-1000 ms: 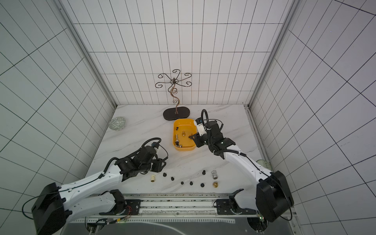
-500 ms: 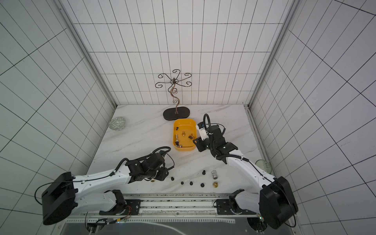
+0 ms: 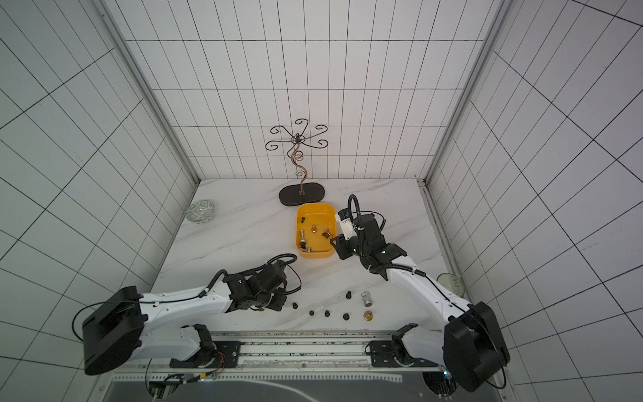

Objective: Put the chess pieces into the storage box
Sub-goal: Pick up the chess piece at the center of the board, then place the chess piece in the storage box.

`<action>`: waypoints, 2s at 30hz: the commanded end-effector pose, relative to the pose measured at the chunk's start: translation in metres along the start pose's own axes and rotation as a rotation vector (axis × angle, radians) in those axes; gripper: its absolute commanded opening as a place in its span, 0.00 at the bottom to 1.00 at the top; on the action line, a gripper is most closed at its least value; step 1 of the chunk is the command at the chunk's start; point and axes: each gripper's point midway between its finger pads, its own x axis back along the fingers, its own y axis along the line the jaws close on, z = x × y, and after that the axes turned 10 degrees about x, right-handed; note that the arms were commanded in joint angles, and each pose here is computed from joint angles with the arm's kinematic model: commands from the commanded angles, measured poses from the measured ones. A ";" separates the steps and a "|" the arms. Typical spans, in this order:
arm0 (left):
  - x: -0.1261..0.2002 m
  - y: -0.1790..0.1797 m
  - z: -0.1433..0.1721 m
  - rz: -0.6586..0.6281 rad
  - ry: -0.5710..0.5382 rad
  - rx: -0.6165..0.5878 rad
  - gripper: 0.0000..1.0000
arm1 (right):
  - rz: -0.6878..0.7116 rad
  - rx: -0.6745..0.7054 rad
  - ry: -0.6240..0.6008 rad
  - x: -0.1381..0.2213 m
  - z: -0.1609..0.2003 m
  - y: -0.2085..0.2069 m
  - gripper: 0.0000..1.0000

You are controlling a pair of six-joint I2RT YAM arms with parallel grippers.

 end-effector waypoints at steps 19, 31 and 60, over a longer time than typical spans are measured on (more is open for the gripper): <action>0.033 -0.030 -0.061 -0.017 -0.184 -0.093 0.05 | 0.007 -0.027 0.053 -0.001 0.029 -0.002 0.33; 0.063 -0.071 -0.204 0.094 -0.402 -0.143 0.06 | 0.033 -0.025 0.048 0.008 0.027 -0.005 0.33; -0.066 -0.074 -0.274 0.046 -0.191 -0.196 0.23 | 0.088 -0.054 0.055 0.025 0.042 -0.011 0.33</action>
